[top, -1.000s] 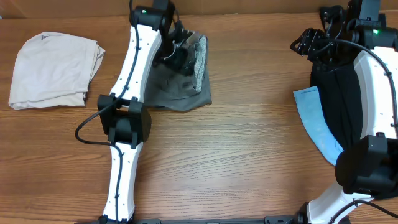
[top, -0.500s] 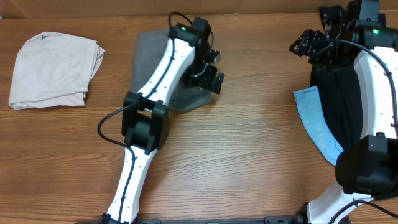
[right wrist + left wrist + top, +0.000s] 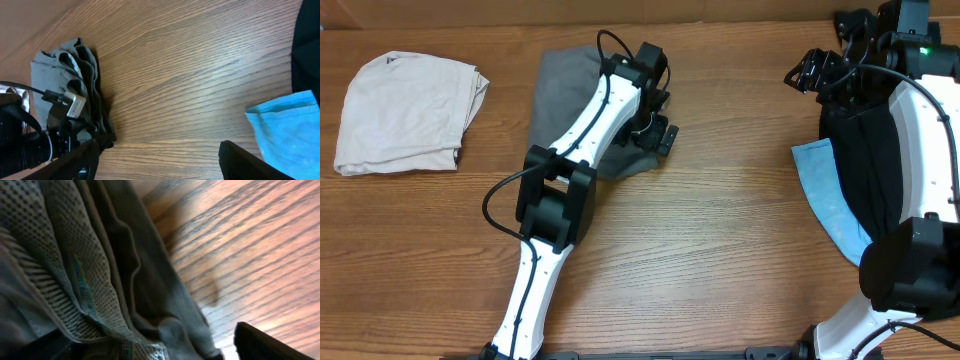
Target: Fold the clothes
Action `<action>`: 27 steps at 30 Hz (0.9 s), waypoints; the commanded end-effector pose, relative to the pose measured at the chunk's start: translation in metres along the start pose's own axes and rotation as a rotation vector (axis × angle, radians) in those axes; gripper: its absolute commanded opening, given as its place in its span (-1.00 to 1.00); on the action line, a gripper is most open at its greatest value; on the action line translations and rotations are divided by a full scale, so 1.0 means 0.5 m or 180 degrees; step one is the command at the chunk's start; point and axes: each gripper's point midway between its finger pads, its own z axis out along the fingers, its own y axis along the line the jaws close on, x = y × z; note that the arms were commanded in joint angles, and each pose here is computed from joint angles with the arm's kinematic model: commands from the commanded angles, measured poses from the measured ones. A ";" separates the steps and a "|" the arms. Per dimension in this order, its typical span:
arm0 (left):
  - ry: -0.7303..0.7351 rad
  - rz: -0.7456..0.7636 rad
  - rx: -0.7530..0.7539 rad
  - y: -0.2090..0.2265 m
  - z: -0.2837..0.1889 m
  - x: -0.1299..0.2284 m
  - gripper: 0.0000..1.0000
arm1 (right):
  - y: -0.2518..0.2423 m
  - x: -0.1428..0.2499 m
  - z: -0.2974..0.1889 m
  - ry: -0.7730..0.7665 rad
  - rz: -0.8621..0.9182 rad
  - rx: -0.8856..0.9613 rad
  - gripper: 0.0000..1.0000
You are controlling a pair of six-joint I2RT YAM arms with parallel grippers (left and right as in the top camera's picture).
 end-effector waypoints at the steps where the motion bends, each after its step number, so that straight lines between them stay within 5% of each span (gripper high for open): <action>1: 0.0384 -0.0121 -0.0402 0.068 0.086 0.058 0.73 | 0.000 0.003 0.002 0.0004 -0.0034 0.0019 0.60; 4: 0.0373 -0.0184 -0.0646 0.095 0.096 0.062 0.47 | 0.000 0.003 0.002 0.0005 -0.0033 0.0019 0.60; 9: 0.0270 -0.0226 -0.0802 0.115 0.120 0.057 0.40 | 0.000 0.003 0.002 0.0004 -0.0034 0.0021 0.60; 14: 0.0201 -0.0197 -0.0800 0.119 0.150 0.057 0.06 | -0.001 0.003 0.002 0.0007 -0.0032 0.0022 0.60; 19: 0.0110 -0.0064 -0.0789 0.123 0.163 0.046 -0.83 | -0.002 0.008 0.002 0.0040 -0.0032 0.0028 0.60; 27: 0.0117 -0.0166 -0.1067 0.185 0.055 0.022 -0.92 | -0.003 0.013 0.002 0.0070 -0.0086 0.0039 0.60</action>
